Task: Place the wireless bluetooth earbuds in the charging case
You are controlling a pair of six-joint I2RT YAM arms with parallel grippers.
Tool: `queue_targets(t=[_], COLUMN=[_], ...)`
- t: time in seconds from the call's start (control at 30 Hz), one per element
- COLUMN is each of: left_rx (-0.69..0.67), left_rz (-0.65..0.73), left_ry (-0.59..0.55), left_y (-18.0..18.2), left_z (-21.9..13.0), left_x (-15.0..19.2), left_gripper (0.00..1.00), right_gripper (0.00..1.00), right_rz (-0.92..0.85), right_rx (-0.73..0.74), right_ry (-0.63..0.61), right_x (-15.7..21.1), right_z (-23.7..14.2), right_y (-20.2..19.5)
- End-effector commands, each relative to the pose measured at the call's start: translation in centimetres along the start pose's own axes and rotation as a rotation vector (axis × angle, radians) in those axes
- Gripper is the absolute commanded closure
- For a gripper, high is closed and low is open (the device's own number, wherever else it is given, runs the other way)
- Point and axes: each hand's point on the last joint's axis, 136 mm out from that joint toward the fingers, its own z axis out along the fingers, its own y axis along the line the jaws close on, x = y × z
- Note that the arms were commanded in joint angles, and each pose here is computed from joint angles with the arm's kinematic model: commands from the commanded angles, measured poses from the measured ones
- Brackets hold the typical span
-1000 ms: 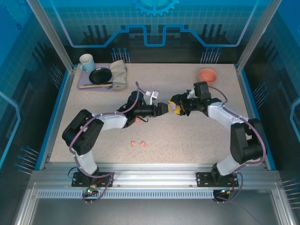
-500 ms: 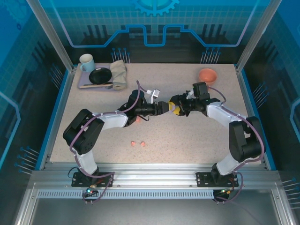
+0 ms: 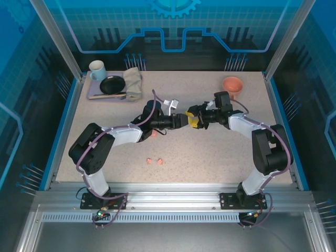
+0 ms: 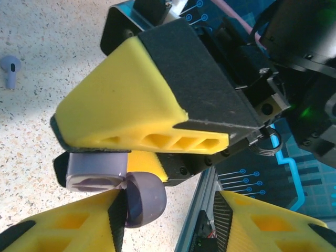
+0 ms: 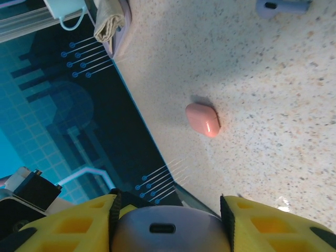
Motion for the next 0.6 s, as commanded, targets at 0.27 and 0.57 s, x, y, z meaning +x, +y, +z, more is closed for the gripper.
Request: queue_targets(t=[0.27,0.57], left_rx=[0.046,0.039], left_rz=[0.095,0.081], left_ry=[-0.021,-0.038], left_y=[-2.9,-2.3], left_z=[-0.7,-0.2], left_x=[-0.9,-1.3], left_gripper=[0.57,0.64], right_gripper=[0.67,0.67], right_rz=[-0.039,-0.046], right_rx=[-0.039,-0.034], right_ry=[0.021,0.021], right_x=[0.4,0.5], right_z=[-0.2,-0.4], right_y=[2.2,2.5])
